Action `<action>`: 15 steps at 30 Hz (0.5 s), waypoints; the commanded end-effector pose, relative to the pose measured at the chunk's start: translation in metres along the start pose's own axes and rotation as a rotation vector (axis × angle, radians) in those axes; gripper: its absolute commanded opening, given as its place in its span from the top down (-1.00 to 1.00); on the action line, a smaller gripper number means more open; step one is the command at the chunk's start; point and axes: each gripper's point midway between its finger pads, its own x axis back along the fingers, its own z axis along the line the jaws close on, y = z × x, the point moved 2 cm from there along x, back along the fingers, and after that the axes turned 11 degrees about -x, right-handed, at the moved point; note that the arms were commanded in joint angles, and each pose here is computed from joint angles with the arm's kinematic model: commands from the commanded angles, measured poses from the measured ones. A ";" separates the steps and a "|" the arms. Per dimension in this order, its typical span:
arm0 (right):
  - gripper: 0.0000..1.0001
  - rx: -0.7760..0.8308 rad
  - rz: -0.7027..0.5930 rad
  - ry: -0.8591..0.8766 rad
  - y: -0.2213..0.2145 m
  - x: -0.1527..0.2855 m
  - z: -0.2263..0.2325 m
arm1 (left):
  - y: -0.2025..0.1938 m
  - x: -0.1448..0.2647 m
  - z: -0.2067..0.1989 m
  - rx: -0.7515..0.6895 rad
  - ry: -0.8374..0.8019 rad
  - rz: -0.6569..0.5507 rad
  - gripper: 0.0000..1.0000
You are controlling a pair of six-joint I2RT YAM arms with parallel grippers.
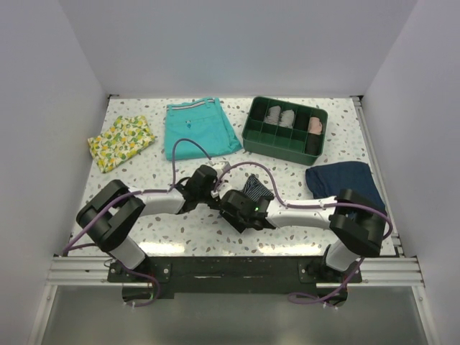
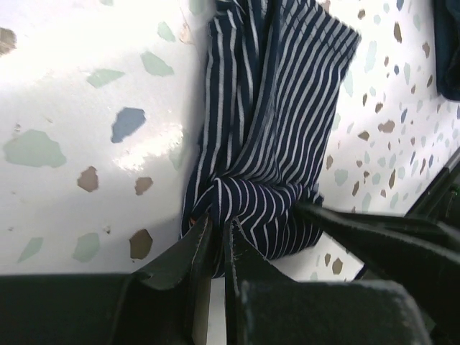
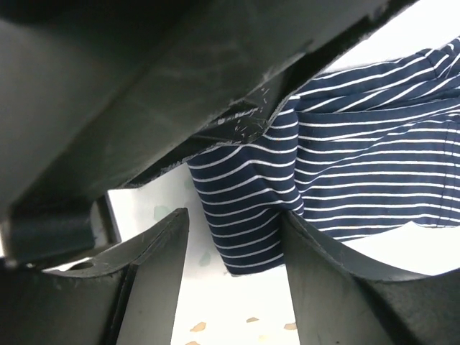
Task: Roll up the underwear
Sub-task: Roll the underwear to the center of the board.
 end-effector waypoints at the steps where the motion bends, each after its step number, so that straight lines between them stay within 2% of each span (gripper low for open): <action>1: -0.01 -0.021 0.165 -0.023 -0.043 -0.018 -0.002 | -0.013 0.003 0.005 -0.038 0.014 0.042 0.80; 4: 0.09 -0.043 0.182 -0.011 -0.049 -0.018 0.000 | -0.011 0.006 0.011 -0.029 0.017 0.034 0.80; 11: 0.13 -0.096 0.193 0.000 -0.060 -0.021 0.005 | -0.003 0.013 0.021 -0.006 0.016 0.012 0.77; 15: 0.23 -0.122 0.206 -0.001 -0.069 -0.028 0.010 | 0.001 0.015 0.027 0.008 0.025 0.001 0.64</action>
